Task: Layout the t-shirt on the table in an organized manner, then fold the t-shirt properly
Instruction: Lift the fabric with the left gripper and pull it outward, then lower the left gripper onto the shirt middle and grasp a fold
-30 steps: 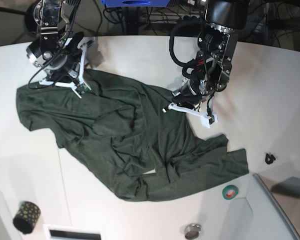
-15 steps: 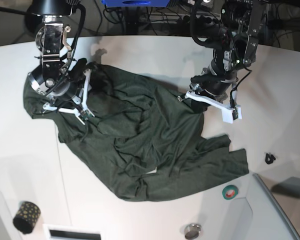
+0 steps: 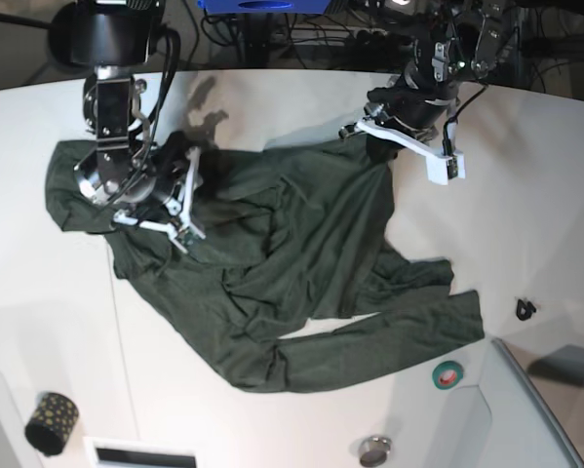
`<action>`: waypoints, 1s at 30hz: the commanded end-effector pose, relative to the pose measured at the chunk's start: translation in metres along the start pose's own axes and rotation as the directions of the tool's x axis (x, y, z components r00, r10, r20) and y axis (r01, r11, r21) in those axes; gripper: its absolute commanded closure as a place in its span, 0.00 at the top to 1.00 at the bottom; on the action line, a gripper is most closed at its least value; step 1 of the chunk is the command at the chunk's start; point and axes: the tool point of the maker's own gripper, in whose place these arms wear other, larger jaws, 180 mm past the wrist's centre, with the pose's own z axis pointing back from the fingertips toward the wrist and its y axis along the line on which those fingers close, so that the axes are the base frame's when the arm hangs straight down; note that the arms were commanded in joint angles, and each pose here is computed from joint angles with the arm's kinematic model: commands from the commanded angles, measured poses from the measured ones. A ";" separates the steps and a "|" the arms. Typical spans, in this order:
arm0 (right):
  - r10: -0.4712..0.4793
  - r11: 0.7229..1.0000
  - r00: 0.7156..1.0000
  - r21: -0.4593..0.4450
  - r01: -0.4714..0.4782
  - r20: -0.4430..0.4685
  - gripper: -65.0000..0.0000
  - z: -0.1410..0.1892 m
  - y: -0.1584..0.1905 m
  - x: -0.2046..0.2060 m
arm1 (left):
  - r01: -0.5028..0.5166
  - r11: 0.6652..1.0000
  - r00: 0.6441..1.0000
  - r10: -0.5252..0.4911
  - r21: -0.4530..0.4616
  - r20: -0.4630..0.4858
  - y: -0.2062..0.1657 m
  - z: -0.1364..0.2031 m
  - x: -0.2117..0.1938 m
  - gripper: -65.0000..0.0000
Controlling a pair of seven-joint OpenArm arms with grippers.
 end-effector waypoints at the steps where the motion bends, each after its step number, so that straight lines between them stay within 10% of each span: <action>1: -0.001 0.999 0.992 -0.042 -0.004 -0.127 0.32 0.001 -0.016 -0.036 | 0.012 1.000 0.999 -0.011 -0.021 0.046 -0.006 0.002 0.013 0.00; 8: -0.039 0.988 0.992 -0.155 0.020 -0.117 0.32 0.015 -0.071 -0.035 | 0.018 0.999 0.997 -0.014 -0.043 0.082 -0.015 -0.002 0.029 0.00; 18: 0.142 0.970 0.990 -0.204 -0.135 0.023 0.32 0.060 -0.025 0.013 | 0.096 0.977 0.982 -0.061 -0.188 0.180 -0.090 -0.039 0.089 0.00; 30: 0.149 0.966 0.988 -0.207 -0.156 -0.050 0.32 0.065 -0.023 -0.001 | 0.083 0.994 0.995 -0.078 -0.068 0.063 -0.116 -0.140 0.111 0.00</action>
